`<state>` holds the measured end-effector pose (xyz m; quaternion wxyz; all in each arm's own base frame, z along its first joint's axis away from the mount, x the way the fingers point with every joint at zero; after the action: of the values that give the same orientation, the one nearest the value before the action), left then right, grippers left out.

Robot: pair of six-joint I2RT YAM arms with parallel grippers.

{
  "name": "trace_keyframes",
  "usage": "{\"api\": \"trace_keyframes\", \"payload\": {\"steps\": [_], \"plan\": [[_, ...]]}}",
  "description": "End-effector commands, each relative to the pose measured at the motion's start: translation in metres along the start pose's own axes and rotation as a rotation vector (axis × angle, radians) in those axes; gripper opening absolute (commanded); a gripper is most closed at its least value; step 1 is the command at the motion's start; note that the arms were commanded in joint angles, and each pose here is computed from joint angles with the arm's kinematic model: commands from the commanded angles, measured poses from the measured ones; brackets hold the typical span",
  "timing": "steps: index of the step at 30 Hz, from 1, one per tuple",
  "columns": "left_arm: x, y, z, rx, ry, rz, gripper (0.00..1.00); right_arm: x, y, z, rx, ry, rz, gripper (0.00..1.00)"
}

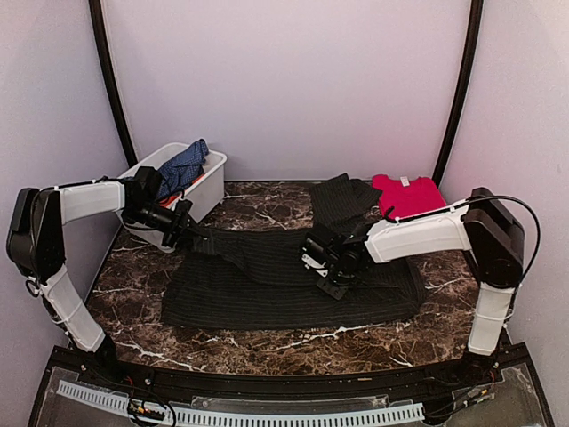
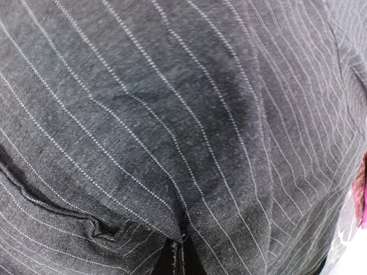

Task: Fold and stack the mixed laundry pile
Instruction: Adjust the 1/3-folded shirt at the center of the board.

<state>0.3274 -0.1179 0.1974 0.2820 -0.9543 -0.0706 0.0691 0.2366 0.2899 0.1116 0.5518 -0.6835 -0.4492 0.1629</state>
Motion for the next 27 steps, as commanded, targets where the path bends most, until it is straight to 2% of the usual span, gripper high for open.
{"api": "trace_keyframes", "payload": {"steps": [1, 6, 10, 20, 27], "plan": [[0.001, -0.003, -0.007, -0.008, 0.021, -0.001, 0.00, 0.013, -0.024, -0.008, -0.026, 0.022, -0.079, 0.00], [-0.001, -0.014, -0.020, 0.021, 0.066, -0.022, 0.00, 0.014, -0.051, -0.016, 0.002, 0.049, -0.145, 0.00], [-0.010, -0.014, -0.011, 0.077, 0.066, -0.003, 0.00, 0.006, -0.067, -0.014, 0.070, 0.051, -0.161, 0.00], [-0.024, -0.014, 0.032, 0.320, 0.096, -0.008, 0.00, -0.017, -0.043, 0.035, 0.221, -0.025, -0.041, 0.00], [-0.020, 0.003, 0.069, 0.424, 0.059, 0.012, 0.00, -0.026, -0.029, 0.043, 0.217, -0.032, 0.020, 0.00]]}}
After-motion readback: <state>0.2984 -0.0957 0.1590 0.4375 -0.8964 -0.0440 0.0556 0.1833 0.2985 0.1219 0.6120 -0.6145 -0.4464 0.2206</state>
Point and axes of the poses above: each gripper's point midway between its finger pads, its own y axis out along the fingers, its own z axis along the line the jaws close on, x = y × z, the point moved 9 cm from there along -y, back along the fingers, and after that the axes turned 2 degrees about y, right-handed, at the moved point
